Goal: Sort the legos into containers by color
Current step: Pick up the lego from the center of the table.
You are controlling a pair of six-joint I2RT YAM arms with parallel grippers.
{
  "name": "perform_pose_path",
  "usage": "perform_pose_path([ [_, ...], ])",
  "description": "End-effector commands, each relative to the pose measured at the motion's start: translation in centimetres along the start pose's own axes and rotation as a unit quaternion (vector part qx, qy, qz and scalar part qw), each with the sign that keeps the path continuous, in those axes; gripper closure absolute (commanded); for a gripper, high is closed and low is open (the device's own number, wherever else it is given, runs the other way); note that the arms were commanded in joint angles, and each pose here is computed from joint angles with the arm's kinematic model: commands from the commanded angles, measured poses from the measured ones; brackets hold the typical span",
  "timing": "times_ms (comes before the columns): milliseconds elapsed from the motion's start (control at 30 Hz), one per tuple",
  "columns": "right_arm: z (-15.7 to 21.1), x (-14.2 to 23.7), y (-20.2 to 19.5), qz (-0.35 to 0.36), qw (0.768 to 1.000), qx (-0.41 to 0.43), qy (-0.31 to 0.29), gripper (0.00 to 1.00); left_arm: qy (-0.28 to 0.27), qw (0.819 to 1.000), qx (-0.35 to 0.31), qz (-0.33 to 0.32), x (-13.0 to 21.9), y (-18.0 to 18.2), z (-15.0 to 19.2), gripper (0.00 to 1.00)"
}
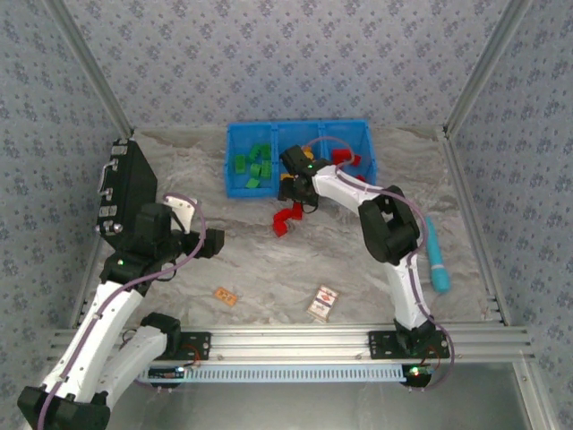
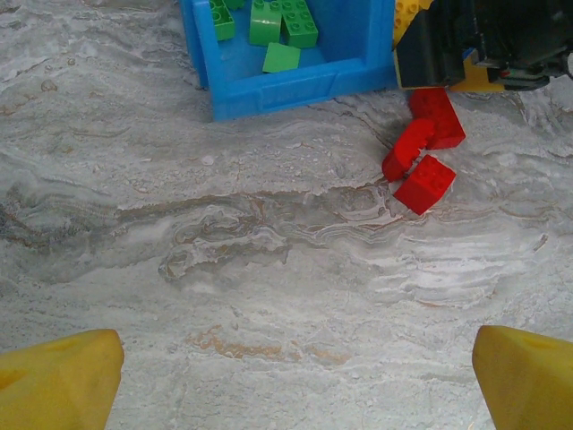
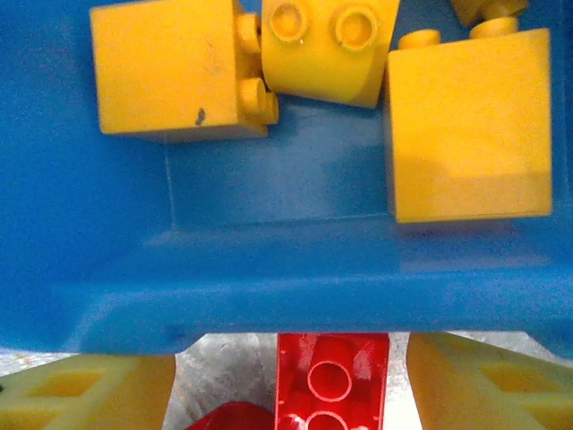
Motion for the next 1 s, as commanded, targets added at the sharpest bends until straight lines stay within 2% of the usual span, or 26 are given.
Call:
perform_pose_path([
  [0, 0.8, -0.9, -0.7, 0.041, 0.999, 0.024, 0.025, 0.32, -0.014, 1.000, 0.003, -0.001, 0.1, 0.0, -0.6, 0.00],
  [267, 2.0, -1.6, -1.5, 0.063, 0.997, 0.028, 0.044, 0.41, -0.008, 1.000, 0.001, -0.005, -0.2, 0.2, -0.6, 0.00],
  [467, 3.0, -0.9, -2.3, 0.071, 0.996, 0.029, 0.051, 0.63, -0.005, 1.000, 0.002, -0.008, -0.4, 0.2, -0.5, 0.00],
  [600, 3.3, 0.8, -3.4, 0.072, 0.995, 0.050, 0.057, 0.72, -0.005, 1.000, 0.001, -0.013, -0.4, 0.4, -0.5, 0.00],
  [700, 3.0, 3.0, -4.2, 0.056, 0.996, 0.056, 0.051, 0.74, -0.002, 1.000, 0.003, -0.011, -0.5, 0.4, -0.4, 0.00],
  [800, 2.1, 6.8, -5.0, 0.054, 0.995, 0.079, 0.032, 0.75, -0.003, 1.000, 0.003, -0.013, -0.4, 0.4, -0.4, 0.00],
  [967, -1.9, 15.4, -7.3, 0.065, 0.990, 0.101, -0.073, 0.73, 0.000, 1.000, 0.002, -0.021, -0.7, 0.7, -0.3, 0.00],
])
Point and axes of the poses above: each hand's point on the last joint's axis, 136 mm out from that joint toward the fingers, its own x axis back along the fingers, its own y axis along the line the jaws close on, z = x × y, the point moved 4 cm from there along x, back along the fingers, and after that the axes turned 13 degrees about x, right-handed, at the moved point
